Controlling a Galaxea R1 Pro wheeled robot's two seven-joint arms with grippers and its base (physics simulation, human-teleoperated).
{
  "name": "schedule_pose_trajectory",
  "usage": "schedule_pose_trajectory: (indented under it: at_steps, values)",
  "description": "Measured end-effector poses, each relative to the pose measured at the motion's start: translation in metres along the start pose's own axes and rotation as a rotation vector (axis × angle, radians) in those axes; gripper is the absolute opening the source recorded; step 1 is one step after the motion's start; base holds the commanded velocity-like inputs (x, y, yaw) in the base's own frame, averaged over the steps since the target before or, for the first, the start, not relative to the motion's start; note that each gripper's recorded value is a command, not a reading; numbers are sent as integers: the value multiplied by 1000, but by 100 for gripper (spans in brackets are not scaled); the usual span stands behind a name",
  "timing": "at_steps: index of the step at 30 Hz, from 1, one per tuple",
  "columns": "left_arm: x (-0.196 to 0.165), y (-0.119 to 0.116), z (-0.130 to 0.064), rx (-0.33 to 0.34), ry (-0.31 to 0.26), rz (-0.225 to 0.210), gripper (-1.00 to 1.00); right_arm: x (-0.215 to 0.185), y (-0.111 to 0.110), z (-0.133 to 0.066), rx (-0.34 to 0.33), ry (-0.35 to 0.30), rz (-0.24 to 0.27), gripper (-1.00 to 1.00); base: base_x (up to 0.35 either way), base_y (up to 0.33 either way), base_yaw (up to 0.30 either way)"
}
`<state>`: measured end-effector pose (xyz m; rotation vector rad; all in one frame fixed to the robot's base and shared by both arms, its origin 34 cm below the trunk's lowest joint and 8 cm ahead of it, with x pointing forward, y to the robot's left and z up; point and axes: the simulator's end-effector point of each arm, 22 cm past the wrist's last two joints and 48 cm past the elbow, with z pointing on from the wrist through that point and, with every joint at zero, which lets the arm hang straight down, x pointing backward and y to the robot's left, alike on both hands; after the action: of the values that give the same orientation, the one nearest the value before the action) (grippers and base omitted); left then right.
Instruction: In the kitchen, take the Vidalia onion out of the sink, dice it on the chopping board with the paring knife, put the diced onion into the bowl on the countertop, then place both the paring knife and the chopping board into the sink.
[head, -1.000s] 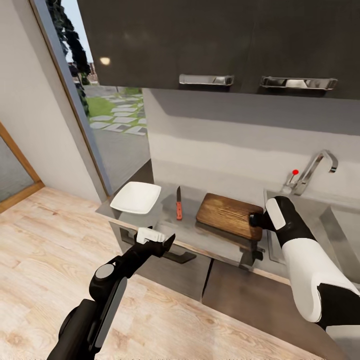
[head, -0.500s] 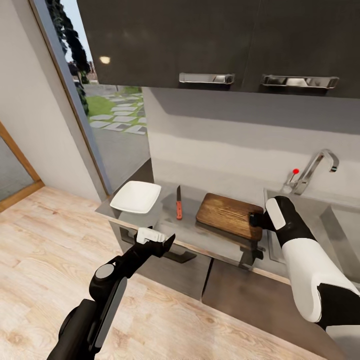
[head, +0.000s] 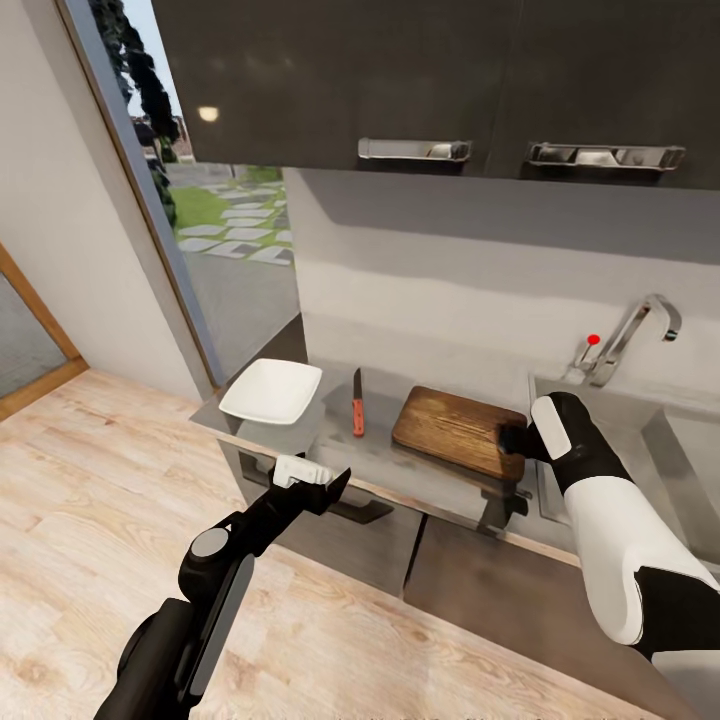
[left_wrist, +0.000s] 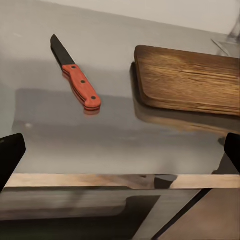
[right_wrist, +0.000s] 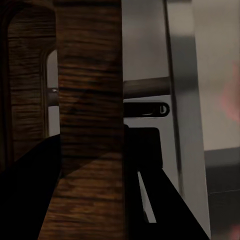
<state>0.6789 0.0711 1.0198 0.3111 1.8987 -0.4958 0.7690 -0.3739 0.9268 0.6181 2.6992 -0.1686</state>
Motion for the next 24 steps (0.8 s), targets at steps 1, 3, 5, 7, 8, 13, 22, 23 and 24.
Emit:
schedule_pose_trajectory:
  at_steps: [1, 3, 5, 7, 8, 13, 22, 23, 24]
  values:
    - [0, 0, 0, 1, 0, 0, 100, 0, 0, 0, 0, 0, 0, -100, 0, 0, 0]
    - [1, 0, 0, 0, 1, 0, 100, 0, 0, 1, 0, 1, 0, -100, 0, 0, 0]
    - [1, 0, 1, 1, 2, -1, 100, 1, 0, 1, 1, 2, 0, -100, 0, 0, 0]
    - [3, 0, 1, 1, 4, -2, 100, 1, 0, 3, 2, 4, -1, -100, 0, 0, 0]
    - [3, 0, 1, 0, 5, -2, 100, 2, 0, 3, 2, 5, -1, -100, 0, 0, 0]
    - [3, 0, 1, 1, 6, -3, 100, 2, 0, 4, 2, 6, -1, -100, 0, 0, 0]
    - [3, 0, 1, 1, 6, -2, 100, 2, 0, 4, 2, 5, -1, -100, 0, 0, 0]
    - [3, 0, 1, 1, 6, -2, 100, 2, 0, 4, 2, 5, -1, -100, 0, 0, 0]
    - [3, 0, 1, 1, 6, -2, 100, 2, 0, 4, 3, 6, -1, 100, 0, 0, 0]
